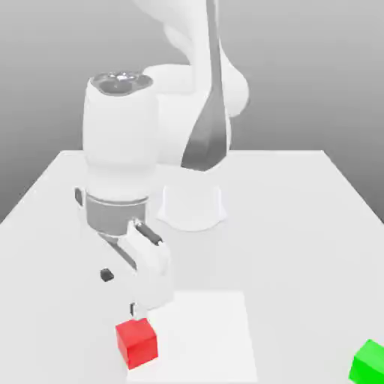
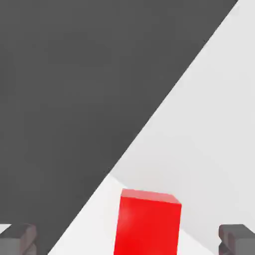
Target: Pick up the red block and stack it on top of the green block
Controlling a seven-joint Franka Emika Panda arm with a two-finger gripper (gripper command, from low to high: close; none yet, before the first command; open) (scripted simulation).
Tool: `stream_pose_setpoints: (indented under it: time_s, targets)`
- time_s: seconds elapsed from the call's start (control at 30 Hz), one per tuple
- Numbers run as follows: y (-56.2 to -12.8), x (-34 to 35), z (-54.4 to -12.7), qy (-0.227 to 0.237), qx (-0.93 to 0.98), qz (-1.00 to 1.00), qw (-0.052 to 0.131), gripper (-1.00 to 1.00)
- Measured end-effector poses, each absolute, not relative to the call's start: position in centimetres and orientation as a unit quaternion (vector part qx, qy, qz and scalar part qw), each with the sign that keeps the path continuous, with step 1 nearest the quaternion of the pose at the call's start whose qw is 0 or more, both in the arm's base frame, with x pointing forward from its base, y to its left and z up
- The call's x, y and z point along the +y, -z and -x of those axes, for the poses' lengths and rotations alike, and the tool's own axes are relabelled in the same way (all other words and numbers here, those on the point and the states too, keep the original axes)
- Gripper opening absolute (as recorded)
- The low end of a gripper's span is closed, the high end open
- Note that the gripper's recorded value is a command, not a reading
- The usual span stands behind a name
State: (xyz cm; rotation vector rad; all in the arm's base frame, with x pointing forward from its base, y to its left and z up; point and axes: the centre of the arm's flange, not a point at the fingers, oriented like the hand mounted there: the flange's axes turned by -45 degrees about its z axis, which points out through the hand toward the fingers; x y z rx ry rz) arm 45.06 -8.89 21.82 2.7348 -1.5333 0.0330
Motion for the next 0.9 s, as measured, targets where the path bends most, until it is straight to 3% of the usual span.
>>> stream_pose_setpoints:
  time_s: [0.17, 0.2, 0.4, 0.6, 0.9]
  targets:
    - [-15.5, -8.9, -44.7, -0.001, -0.500, -0.866, -0.001, 0.00]
    - [-14.8, -8.8, -44.7, 0.000, -0.500, -0.866, 0.000, -1.00]
    - [-14.4, -8.8, -44.7, -0.001, -0.500, -0.866, 0.000, -1.00]
    - [-20.1, -8.7, -44.7, -0.001, -0.500, -0.866, -0.001, -1.00]
    - [-22.4, 12.8, -49.5, 0.008, -0.338, -0.941, 0.003, -1.00]
